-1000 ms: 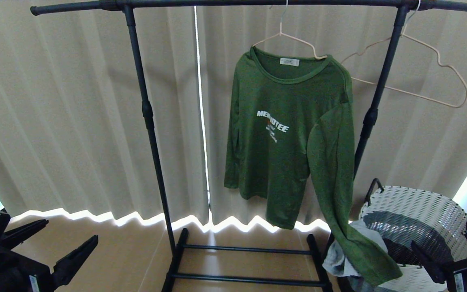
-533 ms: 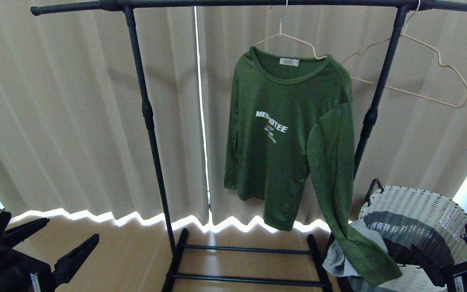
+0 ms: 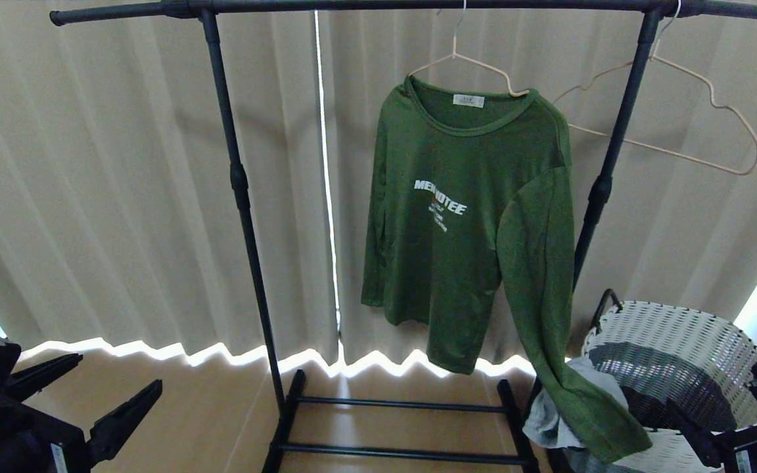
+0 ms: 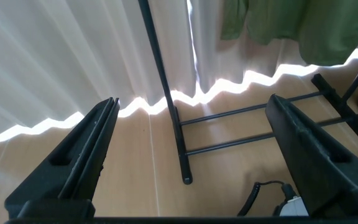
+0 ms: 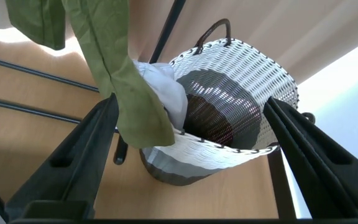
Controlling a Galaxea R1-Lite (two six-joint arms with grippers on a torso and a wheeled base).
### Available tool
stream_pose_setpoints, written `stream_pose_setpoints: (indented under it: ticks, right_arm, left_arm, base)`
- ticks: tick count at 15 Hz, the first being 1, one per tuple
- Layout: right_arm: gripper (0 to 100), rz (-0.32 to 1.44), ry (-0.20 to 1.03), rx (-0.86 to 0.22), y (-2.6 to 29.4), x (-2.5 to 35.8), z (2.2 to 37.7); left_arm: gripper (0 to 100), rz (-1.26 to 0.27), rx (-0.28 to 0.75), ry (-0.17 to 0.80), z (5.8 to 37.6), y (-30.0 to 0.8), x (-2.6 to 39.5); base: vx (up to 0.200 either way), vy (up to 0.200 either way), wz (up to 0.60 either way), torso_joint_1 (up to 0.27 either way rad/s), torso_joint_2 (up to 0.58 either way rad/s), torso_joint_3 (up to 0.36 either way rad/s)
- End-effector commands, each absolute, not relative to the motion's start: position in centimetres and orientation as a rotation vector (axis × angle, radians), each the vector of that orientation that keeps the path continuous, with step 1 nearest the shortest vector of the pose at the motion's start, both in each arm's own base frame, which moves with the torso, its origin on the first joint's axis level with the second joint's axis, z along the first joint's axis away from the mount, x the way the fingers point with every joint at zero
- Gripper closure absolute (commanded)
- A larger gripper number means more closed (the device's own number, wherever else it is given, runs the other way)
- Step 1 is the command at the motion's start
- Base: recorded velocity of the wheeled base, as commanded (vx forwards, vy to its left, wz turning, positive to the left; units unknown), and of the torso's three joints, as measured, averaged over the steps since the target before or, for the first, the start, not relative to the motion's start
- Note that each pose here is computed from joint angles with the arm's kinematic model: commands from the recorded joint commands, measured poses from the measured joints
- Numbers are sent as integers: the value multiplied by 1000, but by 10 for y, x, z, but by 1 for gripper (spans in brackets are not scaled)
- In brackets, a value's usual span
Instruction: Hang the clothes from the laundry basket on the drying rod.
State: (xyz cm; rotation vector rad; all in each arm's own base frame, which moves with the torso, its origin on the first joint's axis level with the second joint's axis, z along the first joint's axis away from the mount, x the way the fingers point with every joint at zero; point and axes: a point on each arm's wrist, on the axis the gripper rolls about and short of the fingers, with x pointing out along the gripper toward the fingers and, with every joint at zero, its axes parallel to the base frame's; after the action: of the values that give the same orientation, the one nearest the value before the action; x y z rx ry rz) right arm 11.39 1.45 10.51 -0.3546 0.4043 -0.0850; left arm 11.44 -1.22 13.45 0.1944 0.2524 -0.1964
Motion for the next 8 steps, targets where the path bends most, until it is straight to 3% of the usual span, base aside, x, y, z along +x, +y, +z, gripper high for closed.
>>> stream_pose_setpoints:
  ticks: [1, 2, 6, 8]
  right_arm:
    - [0, -83, 405, -356, 15, 114, 105]
    - [0, -84, 405, -355, 15, 114, 105]
    - [0, -84, 405, -355, 15, 114, 105]
    - [0, -84, 406, -356, 15, 114, 105]
  left_arm:
    - [0, -197, 194, 253, 135, -12, 115]
    - [0, -198, 195, 253, 135, -12, 115]
    - [0, -198, 195, 253, 134, -12, 114]
    - [0, -198, 195, 253, 134, -12, 114]
  base:
    - [0, 0, 0, 0, 0, 0]
    - [0, 0, 0, 0, 0, 0]
    - [0, -200, 0, -1, 4, 5]
    - [200, -200, 0, 5, 5, 2]
